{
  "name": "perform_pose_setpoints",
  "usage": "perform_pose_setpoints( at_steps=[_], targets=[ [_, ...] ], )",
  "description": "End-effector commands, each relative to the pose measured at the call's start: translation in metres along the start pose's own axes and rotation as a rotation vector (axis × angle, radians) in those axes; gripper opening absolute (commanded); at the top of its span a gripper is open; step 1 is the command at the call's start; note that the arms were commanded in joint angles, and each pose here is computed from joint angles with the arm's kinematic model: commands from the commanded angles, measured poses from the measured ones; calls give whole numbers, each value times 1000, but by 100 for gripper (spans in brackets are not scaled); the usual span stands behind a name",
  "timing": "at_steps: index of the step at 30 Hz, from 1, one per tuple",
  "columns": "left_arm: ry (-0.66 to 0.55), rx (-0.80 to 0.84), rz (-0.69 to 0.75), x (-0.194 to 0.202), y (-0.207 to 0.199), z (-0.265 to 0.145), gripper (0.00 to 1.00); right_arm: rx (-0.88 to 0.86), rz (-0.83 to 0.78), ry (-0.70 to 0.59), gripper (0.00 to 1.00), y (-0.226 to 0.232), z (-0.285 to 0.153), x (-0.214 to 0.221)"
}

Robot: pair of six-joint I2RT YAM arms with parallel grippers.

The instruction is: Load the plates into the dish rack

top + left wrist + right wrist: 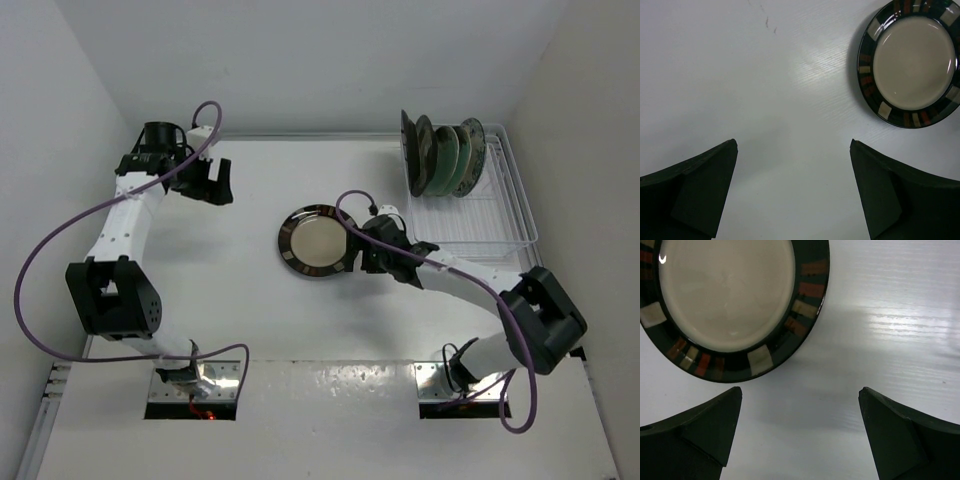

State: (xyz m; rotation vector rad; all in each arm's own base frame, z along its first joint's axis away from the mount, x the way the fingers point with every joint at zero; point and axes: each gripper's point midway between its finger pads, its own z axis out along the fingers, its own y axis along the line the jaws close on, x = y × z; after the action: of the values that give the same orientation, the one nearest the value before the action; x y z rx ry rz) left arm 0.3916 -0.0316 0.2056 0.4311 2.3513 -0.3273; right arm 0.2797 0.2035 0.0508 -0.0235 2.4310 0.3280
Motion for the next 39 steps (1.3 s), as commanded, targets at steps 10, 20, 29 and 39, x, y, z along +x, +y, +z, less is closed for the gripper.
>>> perform_pose_setpoints(
  at_steps=[10, 20, 29, 39],
  targets=[
    [-56, -2, 63, -10, -14, -19, 100, -142, 336, -38, 85, 20, 48, -21],
    [-64, -36, 69, -12, -11, -26, 100, -37, 426, 66, 62, 15, 98, 1],
    [-73, -38, 73, -15, -10, -27, 100, -6, 464, 106, 0, 2, 104, 17],
    [-73, -38, 73, -15, -10, -27, 100, -172, 355, -3, 0, 26, 81, -25]
  ],
)
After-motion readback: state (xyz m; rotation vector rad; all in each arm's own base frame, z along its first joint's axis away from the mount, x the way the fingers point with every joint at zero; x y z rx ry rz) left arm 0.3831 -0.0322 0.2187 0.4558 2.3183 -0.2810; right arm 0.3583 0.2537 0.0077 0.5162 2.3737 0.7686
